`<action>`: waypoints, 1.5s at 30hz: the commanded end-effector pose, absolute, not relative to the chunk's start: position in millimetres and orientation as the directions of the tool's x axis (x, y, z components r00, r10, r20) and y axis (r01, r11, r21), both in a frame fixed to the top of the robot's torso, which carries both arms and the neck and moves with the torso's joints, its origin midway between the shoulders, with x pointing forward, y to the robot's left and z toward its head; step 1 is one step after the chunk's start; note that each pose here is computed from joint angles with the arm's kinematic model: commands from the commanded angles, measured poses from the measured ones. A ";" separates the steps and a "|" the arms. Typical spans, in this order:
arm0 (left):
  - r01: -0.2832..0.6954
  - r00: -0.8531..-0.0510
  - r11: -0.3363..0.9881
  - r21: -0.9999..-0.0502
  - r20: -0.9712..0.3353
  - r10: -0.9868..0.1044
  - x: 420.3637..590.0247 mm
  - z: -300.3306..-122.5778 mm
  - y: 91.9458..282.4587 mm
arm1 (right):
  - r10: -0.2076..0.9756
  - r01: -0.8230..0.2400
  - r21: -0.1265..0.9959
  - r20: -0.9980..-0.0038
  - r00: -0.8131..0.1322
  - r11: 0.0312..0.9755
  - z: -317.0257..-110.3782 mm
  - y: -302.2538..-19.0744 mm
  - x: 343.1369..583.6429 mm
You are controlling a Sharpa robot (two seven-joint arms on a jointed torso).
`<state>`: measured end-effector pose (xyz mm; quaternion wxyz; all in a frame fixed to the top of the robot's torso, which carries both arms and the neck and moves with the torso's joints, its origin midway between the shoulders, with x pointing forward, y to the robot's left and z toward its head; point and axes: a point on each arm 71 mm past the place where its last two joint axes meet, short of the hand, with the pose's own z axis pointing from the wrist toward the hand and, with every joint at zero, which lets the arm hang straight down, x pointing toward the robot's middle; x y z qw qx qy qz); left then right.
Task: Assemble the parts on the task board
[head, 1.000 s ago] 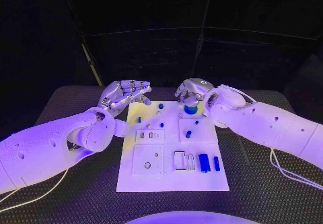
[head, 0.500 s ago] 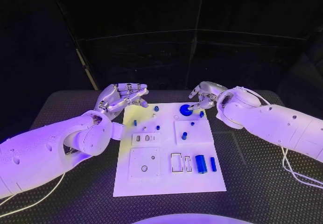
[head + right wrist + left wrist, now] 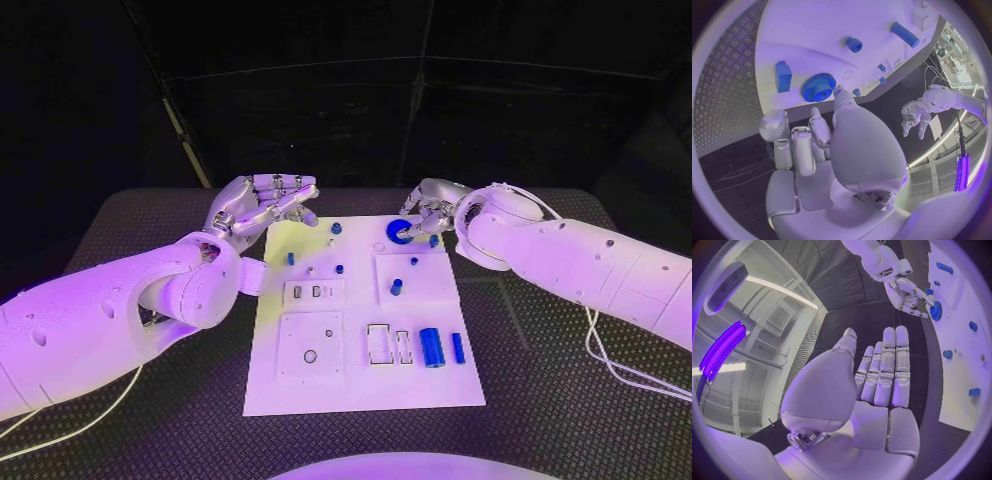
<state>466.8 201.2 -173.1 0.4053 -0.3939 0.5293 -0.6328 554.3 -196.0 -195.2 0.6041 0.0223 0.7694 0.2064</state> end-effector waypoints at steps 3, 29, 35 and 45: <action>0.097 -0.369 -0.119 -0.988 0.075 -0.926 467.3 -172.0 199.9 | 0.255 -0.219 0.328 -0.918 -0.303 0.919 -197.5 -192.3 555.1; 0.095 -0.369 -0.118 -0.988 0.075 -0.927 468.5 -172.8 199.9 | 0.160 -0.263 0.236 -0.947 -0.280 0.936 -199.2 -187.1 556.7; 0.095 -0.367 -0.117 -0.989 0.075 -0.927 468.8 -173.0 200.4 | 0.145 -0.287 0.220 -0.955 -0.261 0.932 -198.5 -182.6 556.9; 0.094 -0.368 -0.118 -0.989 0.075 -0.927 468.7 -173.0 200.3 | 0.199 -0.319 0.253 -0.961 -0.193 0.914 -190.7 -176.4 554.5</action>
